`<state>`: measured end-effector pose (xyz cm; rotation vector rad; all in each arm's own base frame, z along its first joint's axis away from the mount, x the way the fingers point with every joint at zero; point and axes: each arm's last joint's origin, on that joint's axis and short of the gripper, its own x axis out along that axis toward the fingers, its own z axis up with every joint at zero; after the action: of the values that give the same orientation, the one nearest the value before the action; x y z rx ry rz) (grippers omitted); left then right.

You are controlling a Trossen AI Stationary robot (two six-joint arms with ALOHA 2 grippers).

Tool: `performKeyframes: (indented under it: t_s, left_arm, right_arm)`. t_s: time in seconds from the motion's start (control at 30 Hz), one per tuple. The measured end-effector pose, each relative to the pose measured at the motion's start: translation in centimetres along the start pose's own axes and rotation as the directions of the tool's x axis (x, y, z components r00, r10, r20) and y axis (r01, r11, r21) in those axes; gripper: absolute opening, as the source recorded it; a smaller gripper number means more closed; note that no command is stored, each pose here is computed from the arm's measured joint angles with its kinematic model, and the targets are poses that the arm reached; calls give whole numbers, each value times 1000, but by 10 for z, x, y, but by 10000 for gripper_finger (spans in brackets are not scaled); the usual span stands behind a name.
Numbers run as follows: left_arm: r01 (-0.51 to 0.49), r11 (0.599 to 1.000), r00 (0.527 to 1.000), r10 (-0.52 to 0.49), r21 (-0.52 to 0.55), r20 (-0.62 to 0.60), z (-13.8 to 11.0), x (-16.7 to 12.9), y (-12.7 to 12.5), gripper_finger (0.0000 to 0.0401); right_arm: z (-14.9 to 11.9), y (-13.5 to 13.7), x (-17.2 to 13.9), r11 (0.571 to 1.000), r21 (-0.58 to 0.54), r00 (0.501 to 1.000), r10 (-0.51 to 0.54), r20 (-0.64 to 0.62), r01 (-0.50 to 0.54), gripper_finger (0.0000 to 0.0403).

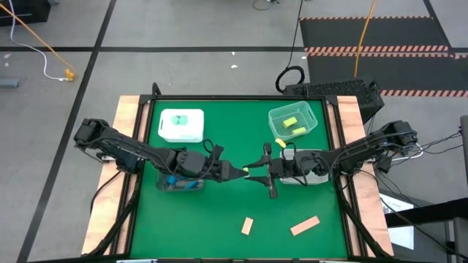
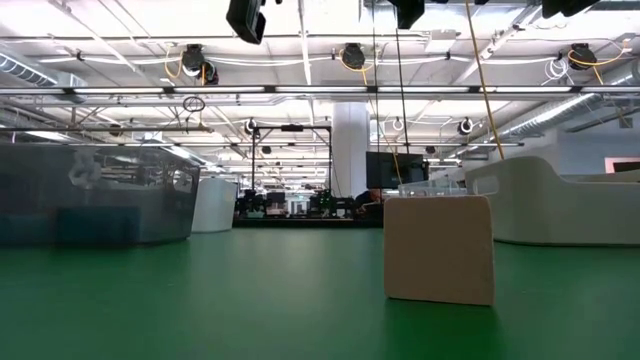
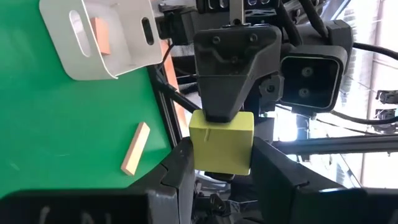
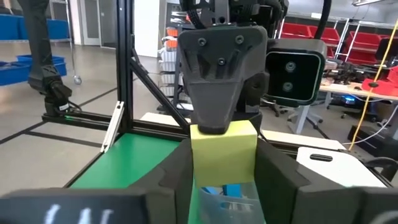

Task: Sort & place blocks by color
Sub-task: Put the light green block into the transparent bin

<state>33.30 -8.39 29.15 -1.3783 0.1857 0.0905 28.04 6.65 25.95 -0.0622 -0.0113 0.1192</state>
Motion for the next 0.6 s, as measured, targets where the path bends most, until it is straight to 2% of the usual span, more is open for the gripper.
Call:
performKeyframes:
  t_s: [0.17,0.4,0.6]
  left_arm:
    - [0,1000,1000,0,-1,1,0,0,0,126]
    - [0,1000,1000,0,11,3,0,0,0,239]
    - [-16,999,1000,15,47,16,4,1,2,284]
  right_arm:
    - [0,0,0,1000,15,1000,0,0,0,116]
    - [0,-1,0,995,96,1000,-2,-3,3,116]
    - [-7,-8,-4,985,170,993,-24,-117,44,116]
